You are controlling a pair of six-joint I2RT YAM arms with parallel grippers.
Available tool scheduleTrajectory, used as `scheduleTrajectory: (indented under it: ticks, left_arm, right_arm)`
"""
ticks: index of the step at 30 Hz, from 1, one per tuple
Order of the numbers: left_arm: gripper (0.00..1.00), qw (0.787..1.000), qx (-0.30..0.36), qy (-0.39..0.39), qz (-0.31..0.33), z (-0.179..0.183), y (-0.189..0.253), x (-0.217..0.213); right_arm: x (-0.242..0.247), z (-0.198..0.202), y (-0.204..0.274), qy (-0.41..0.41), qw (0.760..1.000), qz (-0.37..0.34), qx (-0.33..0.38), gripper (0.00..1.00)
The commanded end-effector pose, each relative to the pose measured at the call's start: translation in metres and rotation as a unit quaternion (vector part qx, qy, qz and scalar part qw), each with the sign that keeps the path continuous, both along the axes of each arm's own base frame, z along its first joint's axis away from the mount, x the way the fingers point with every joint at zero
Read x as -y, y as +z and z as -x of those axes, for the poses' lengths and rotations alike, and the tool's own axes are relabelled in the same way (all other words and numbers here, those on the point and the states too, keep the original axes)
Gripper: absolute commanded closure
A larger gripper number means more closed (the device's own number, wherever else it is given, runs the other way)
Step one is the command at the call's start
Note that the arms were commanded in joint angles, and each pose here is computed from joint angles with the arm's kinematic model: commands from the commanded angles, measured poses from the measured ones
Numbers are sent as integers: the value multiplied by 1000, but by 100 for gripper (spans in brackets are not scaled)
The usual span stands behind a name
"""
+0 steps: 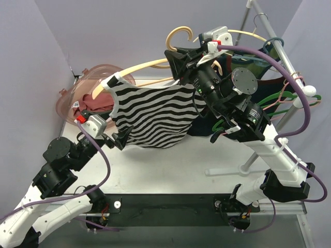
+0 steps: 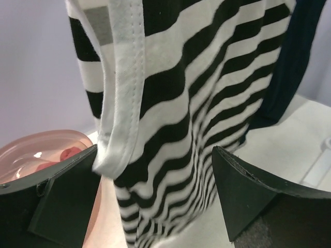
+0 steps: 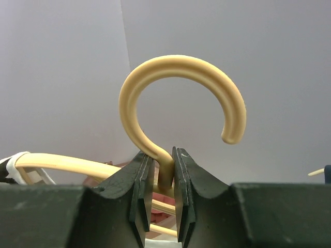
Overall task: Remove the tank top from the hanger
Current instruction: Pick up the hanger from the clothesline, then remove the tank top from the hanger.
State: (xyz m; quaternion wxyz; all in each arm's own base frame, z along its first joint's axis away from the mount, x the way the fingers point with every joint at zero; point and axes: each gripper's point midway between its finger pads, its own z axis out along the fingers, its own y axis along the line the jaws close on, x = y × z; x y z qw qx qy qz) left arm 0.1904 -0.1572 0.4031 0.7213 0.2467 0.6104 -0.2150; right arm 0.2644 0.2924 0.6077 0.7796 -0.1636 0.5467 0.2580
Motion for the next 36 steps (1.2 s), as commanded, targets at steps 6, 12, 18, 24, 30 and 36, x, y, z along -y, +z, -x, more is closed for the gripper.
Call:
scheduleTrajectory:
  ticks: [6, 12, 18, 24, 30, 36]
  left_arm:
    - [43, 999, 30, 15, -22, -9, 15, 1]
    - [100, 1000, 15, 21, 5, 14, 17, -25]
    - [100, 999, 3, 36, 31, 28, 22, -46]
    - [100, 995, -16, 81, 56, 24, 20, -63]
    - [100, 987, -52, 130, 74, 14, 0, -73]
    - [100, 985, -68, 126, 95, 12, -8, -69]
  right_arm:
    - [16, 14, 29, 7, 997, -76, 9, 100]
    - [17, 1, 20, -29, 997, -65, 9, 100]
    - [33, -20, -1, -75, 995, -69, -9, 100]
    - [64, -28, -1, -101, 987, -120, -32, 100]
    - [66, -17, 13, -72, 986, -149, -16, 100]
    - [72, -11, 28, -58, 973, -221, 2, 100]
